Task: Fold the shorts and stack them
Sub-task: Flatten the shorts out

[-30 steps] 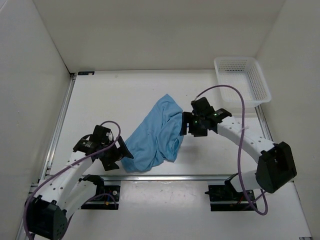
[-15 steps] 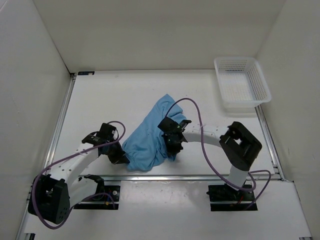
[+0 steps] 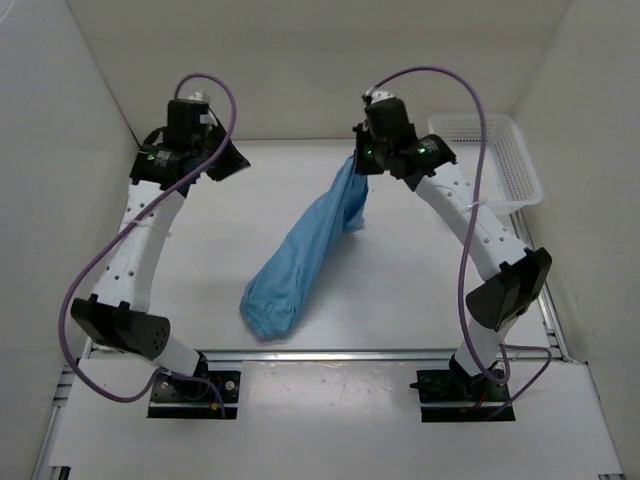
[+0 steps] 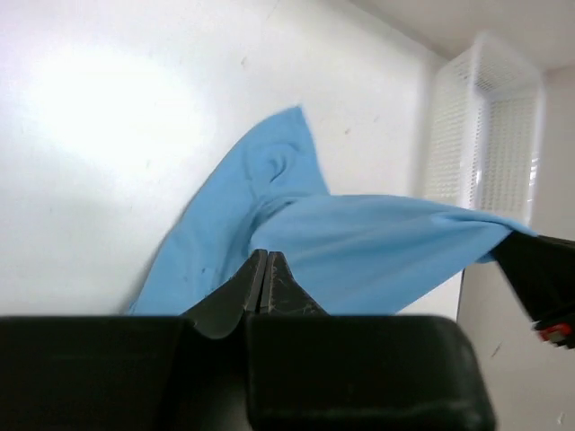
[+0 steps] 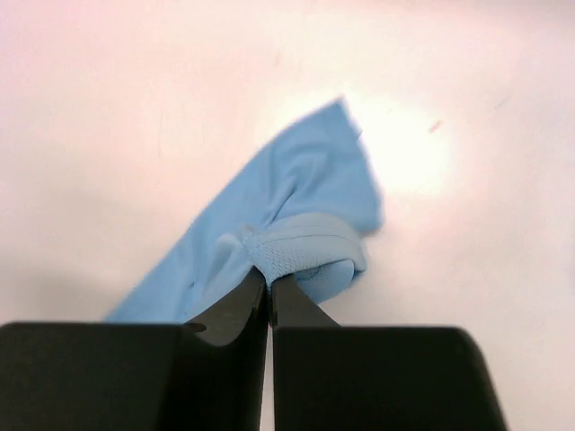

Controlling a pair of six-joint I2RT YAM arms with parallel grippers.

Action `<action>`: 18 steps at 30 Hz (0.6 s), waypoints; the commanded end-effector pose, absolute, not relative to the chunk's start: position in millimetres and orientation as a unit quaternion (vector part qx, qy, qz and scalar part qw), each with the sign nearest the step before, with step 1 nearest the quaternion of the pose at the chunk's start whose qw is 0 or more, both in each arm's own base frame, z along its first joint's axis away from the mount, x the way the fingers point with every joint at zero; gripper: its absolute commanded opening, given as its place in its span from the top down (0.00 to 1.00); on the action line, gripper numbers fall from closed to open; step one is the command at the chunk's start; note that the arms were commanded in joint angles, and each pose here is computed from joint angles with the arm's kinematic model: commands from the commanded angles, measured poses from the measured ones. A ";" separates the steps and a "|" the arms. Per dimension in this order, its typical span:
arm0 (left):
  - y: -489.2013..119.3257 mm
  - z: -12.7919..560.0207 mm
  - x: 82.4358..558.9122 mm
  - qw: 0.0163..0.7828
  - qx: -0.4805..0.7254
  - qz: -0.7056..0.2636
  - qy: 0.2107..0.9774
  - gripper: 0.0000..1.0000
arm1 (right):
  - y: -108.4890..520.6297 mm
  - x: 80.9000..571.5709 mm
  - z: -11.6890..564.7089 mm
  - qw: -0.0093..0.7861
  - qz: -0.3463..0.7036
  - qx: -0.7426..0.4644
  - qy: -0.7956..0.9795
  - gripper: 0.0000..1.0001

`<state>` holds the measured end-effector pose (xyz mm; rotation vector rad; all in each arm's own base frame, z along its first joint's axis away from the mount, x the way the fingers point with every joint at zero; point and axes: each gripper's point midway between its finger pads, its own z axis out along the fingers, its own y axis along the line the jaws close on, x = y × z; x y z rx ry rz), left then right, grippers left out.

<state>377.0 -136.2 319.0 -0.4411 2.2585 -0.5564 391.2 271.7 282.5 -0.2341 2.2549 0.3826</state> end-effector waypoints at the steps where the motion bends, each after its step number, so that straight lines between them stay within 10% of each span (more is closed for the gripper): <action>1: -120.5 333.8 351.0 0.378 -0.151 -0.183 0.895 0.90 | 236.4 376.5 315.7 0.425 0.132 -0.116 0.888 1.00; 4: -140.0 300.8 325.5 0.337 -0.122 -0.208 0.910 0.90 | 215.8 365.0 285.8 0.397 0.117 -0.099 0.905 1.00; 9: -174.1 163.5 241.3 0.179 -0.121 -0.215 0.952 0.02 | 187.9 332.1 198.9 0.321 0.099 -0.074 0.939 1.00; 18: -231.1 74.4 165.3 0.064 -0.070 -0.212 0.973 0.00 | 160.4 298.3 133.9 0.258 0.088 -0.040 0.961 1.00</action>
